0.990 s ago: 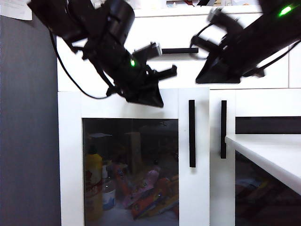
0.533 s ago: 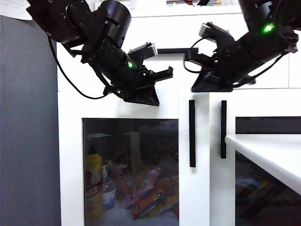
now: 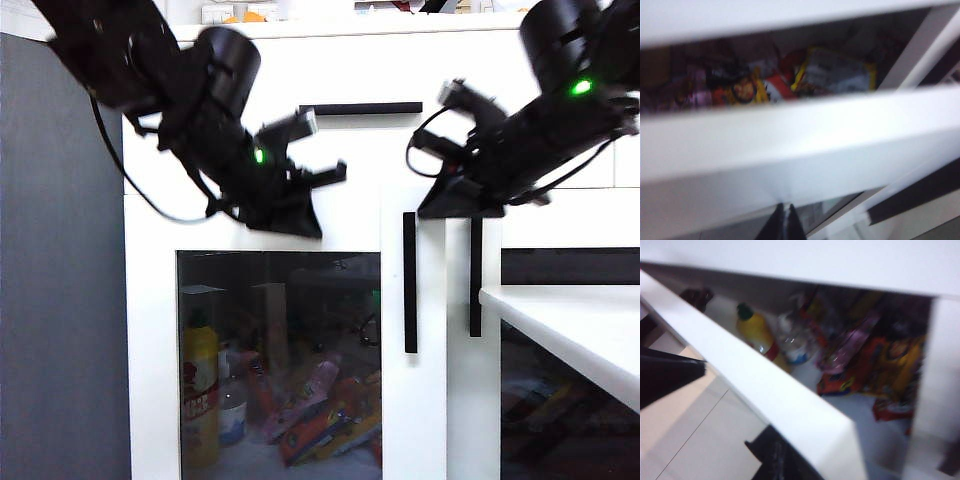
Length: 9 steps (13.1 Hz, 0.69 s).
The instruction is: Open the left door of the white cabinet, pick up a can of beverage from the table on the right, place it inside the cabinet, and finally close the cabinet door.
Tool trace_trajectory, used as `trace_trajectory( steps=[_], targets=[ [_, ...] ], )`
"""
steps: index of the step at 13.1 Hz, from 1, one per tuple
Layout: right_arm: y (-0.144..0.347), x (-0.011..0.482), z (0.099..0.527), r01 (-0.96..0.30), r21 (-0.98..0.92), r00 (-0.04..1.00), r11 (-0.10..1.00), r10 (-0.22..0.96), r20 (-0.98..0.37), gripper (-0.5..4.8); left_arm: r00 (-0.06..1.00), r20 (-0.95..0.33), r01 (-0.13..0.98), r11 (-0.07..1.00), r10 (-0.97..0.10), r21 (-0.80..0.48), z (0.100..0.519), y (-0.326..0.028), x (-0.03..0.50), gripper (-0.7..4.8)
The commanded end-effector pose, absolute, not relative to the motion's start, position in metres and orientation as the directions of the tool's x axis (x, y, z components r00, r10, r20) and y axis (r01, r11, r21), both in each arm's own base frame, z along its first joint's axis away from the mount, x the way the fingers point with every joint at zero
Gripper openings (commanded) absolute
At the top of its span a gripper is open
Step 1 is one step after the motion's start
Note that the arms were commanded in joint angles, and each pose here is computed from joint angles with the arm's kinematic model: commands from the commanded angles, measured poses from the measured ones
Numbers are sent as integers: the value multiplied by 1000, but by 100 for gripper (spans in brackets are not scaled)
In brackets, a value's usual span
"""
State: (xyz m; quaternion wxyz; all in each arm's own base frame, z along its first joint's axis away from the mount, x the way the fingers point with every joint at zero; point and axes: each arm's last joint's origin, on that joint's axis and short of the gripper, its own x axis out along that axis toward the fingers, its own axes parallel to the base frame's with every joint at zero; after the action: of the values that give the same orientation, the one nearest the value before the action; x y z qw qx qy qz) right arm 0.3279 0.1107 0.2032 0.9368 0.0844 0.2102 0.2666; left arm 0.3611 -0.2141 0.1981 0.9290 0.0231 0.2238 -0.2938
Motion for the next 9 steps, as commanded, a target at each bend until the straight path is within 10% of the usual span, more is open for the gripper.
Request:
trace_trajectory(
  steps=[1,9],
  targets=[
    [111,355,218,-411,236,838,881,467,-281,-6,766,-379,541,839,-520,-57,195,-214,369,-6],
    [113,381,233,-410,204,859,889,452,-241,-6,818,-296,500,864,-493,-55,215,-199,397,-6]
  ],
)
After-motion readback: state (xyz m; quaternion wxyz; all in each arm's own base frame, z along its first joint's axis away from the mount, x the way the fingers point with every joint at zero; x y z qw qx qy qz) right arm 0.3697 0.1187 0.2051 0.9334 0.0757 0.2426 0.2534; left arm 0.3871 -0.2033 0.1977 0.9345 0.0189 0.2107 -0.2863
